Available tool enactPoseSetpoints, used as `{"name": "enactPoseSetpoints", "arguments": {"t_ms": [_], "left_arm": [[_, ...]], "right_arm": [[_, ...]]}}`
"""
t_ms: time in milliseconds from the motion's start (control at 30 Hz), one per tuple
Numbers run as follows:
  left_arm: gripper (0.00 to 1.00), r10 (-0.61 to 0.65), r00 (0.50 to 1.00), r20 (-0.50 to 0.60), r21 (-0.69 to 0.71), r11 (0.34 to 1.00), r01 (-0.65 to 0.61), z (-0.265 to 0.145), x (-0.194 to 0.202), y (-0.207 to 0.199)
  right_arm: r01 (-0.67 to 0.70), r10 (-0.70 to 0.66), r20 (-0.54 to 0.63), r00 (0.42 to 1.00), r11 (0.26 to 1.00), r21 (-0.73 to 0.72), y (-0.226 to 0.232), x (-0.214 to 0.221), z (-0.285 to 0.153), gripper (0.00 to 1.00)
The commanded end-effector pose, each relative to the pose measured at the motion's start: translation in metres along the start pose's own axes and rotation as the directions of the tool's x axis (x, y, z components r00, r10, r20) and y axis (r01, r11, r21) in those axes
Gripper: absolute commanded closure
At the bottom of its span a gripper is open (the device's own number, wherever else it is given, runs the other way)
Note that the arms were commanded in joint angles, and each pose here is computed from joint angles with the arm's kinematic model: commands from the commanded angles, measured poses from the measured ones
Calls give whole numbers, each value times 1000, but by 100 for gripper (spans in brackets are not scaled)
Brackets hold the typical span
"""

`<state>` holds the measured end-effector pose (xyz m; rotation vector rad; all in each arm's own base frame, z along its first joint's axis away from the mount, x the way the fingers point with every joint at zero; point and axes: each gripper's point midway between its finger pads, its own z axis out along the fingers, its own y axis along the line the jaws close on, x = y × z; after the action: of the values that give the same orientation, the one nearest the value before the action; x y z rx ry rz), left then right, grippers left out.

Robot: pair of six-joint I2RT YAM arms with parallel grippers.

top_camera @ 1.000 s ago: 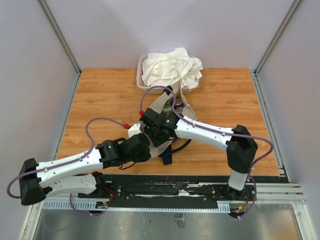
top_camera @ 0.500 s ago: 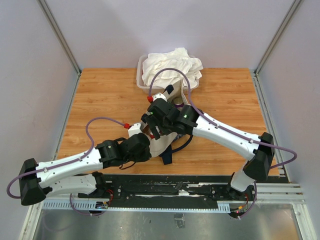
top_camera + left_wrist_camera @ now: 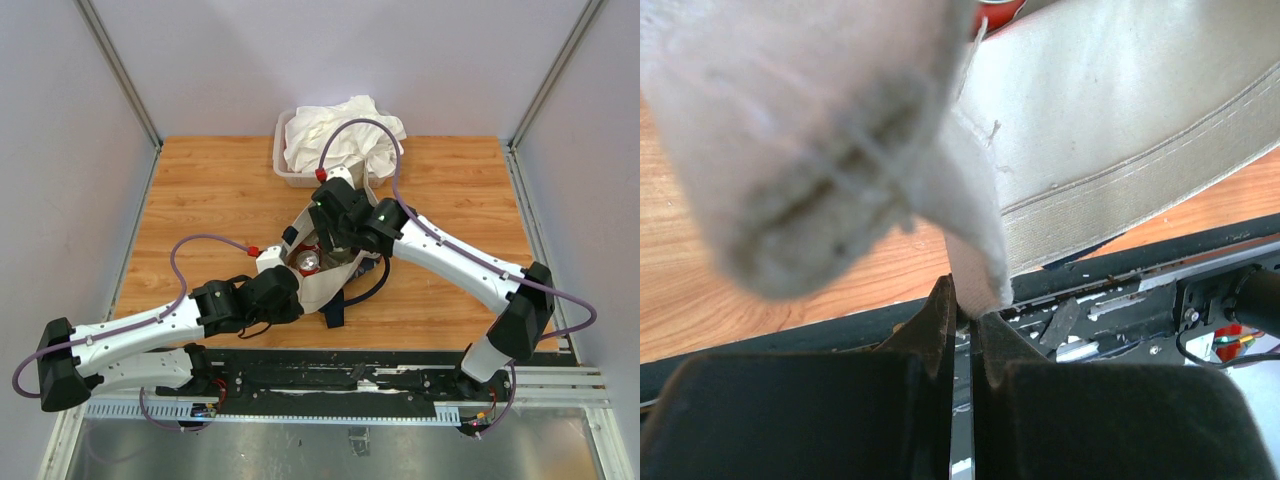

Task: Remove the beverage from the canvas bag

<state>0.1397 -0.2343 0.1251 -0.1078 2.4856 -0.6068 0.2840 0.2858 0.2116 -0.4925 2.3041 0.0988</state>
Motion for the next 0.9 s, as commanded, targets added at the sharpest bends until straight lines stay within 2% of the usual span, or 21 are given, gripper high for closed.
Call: {"name": "enactPoseSetpoints", "arguments": {"t_ms": [0, 133, 267, 533, 867], "left_arm": [[100, 1, 1000, -21, 34, 999, 0, 2, 4, -8], [100, -5, 1000, -19, 39, 999, 6, 3, 4, -10], [100, -10, 1000, -12, 45, 999, 10, 4, 2, -14], [99, -8, 1000, -15, 46, 999, 8, 8, 3, -16], [99, -13, 1000, -12, 46, 999, 14, 10, 2, -17]], "right_arm": [[41, -42, 43, 998, 999, 34, -14, -10, 13, 31], [67, -68, 22, 997, 997, 43, -16, -7, 27, 39], [69, -69, 3, 998, 997, 18, -13, 0, 39, 41], [78, -78, -28, 997, 997, -2, -8, 14, 54, 44], [66, -67, -8, 998, 996, -62, -2, 19, 69, 46]]}}
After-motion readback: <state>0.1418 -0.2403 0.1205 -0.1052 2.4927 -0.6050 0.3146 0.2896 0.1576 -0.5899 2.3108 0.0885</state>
